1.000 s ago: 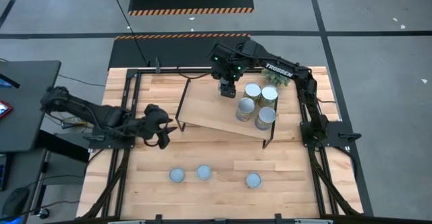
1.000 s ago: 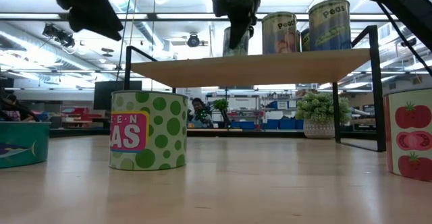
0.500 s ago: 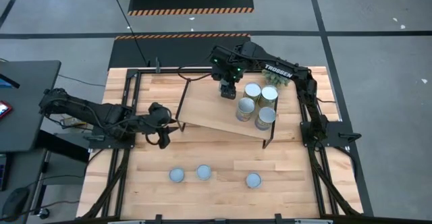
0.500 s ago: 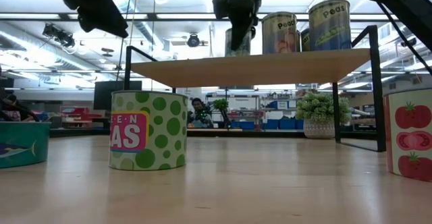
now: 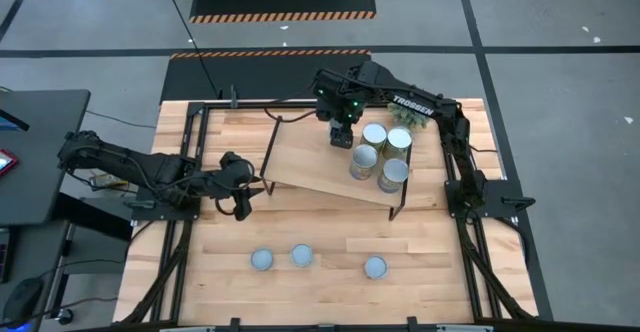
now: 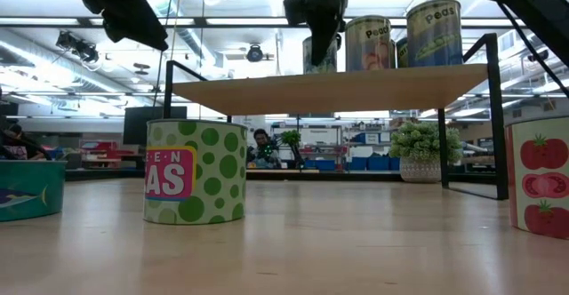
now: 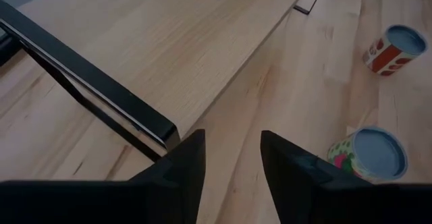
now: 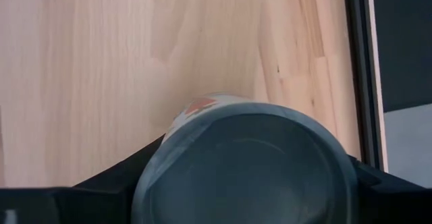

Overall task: Pick and place cans onto a shelf
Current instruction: Put the canned mixed vegetables on the shelf

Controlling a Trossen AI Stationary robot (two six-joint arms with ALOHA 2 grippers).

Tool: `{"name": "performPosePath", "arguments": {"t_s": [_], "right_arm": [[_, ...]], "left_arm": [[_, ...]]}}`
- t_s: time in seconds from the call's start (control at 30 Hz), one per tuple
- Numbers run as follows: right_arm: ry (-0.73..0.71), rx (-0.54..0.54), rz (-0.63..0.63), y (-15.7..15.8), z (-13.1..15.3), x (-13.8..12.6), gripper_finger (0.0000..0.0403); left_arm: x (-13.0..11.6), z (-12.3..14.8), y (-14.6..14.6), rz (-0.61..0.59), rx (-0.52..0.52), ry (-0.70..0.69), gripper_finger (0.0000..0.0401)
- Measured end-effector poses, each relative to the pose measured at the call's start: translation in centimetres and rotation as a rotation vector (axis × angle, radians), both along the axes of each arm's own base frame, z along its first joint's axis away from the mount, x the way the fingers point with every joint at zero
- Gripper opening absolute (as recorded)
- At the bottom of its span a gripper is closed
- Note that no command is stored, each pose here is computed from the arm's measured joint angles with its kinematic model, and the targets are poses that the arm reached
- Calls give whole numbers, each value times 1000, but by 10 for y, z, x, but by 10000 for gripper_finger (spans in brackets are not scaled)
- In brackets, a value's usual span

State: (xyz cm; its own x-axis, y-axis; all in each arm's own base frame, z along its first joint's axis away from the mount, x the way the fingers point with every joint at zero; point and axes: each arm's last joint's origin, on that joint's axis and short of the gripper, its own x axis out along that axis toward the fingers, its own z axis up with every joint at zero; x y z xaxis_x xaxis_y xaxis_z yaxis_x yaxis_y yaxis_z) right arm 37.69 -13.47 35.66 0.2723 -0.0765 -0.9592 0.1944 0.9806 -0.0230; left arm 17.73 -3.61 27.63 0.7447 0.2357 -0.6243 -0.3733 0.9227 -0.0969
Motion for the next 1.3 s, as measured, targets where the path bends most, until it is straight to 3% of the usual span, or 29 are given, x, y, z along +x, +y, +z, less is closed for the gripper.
{"name": "performPosePath", "arguments": {"t_s": [0.9,1.3], "right_arm": [[74,55,0,0,-31,7,303],[112,44,1,7,-27,5,373]], "left_arm": [[0,0,-1,-53,-6,13,148],[0,0,-1,-64,7,17,148]]}}
